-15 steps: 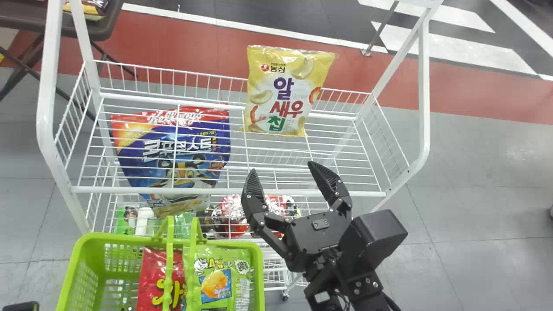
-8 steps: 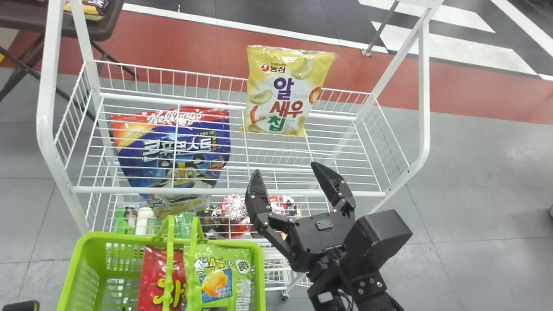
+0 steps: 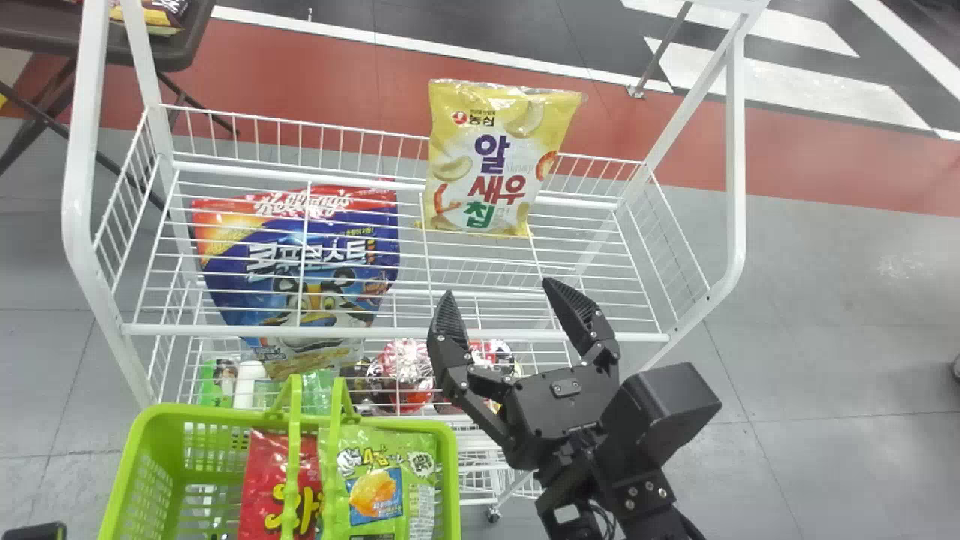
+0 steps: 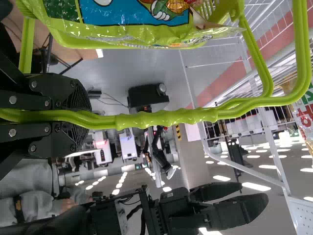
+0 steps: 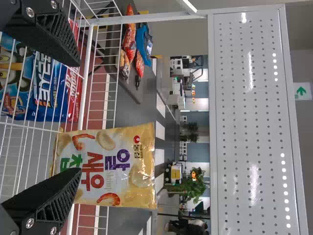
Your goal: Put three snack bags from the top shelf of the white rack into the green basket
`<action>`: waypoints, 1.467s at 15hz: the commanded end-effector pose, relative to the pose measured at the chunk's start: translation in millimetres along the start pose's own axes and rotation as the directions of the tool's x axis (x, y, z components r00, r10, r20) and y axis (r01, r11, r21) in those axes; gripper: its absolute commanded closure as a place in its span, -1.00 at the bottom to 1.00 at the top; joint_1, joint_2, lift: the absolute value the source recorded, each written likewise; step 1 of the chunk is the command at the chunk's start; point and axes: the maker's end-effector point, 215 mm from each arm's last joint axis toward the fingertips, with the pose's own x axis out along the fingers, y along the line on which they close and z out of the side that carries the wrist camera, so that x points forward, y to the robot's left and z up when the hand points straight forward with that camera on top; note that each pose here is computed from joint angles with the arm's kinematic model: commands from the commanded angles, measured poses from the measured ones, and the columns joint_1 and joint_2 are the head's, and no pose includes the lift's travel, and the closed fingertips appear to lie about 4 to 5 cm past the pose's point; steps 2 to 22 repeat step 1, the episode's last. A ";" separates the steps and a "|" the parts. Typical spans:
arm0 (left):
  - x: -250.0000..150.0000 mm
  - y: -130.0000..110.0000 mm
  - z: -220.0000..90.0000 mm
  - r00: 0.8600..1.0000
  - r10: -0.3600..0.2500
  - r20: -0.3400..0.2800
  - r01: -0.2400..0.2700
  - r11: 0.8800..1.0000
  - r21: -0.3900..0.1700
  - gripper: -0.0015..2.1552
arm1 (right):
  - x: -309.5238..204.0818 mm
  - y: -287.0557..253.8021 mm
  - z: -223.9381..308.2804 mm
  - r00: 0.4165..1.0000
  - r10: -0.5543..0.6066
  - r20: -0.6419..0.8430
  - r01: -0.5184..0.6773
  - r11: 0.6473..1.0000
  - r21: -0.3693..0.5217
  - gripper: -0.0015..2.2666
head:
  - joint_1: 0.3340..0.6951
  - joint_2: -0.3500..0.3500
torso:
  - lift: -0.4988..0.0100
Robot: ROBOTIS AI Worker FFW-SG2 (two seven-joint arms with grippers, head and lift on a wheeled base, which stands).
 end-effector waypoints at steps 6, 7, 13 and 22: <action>-0.2 0.1 -0.2 1.000 0.000 -0.001 0.000 1.000 0.000 0.99 | 0.0 0.0 0.8 1.000 0.000 0.001 0.000 1.000 0.000 -0.97 | 1.00 -0.92 | 0.96; -0.2 0.1 -0.2 1.000 0.000 -0.001 0.000 1.000 0.000 0.99 | 0.0 0.0 0.8 1.000 0.000 0.001 0.000 1.000 0.000 -0.97 | 1.00 -0.92 | 0.96; -0.2 0.1 -0.2 1.000 0.000 -0.001 0.000 1.000 0.000 0.99 | 0.0 0.0 0.8 1.000 0.000 0.001 0.000 1.000 0.000 -0.97 | 1.00 -0.92 | 0.96; -0.2 0.1 -0.2 1.000 0.000 -0.001 0.000 1.000 0.000 0.99 | 0.0 0.0 0.8 1.000 0.000 0.001 0.000 1.000 0.000 -0.97 | 1.00 -0.92 | 0.96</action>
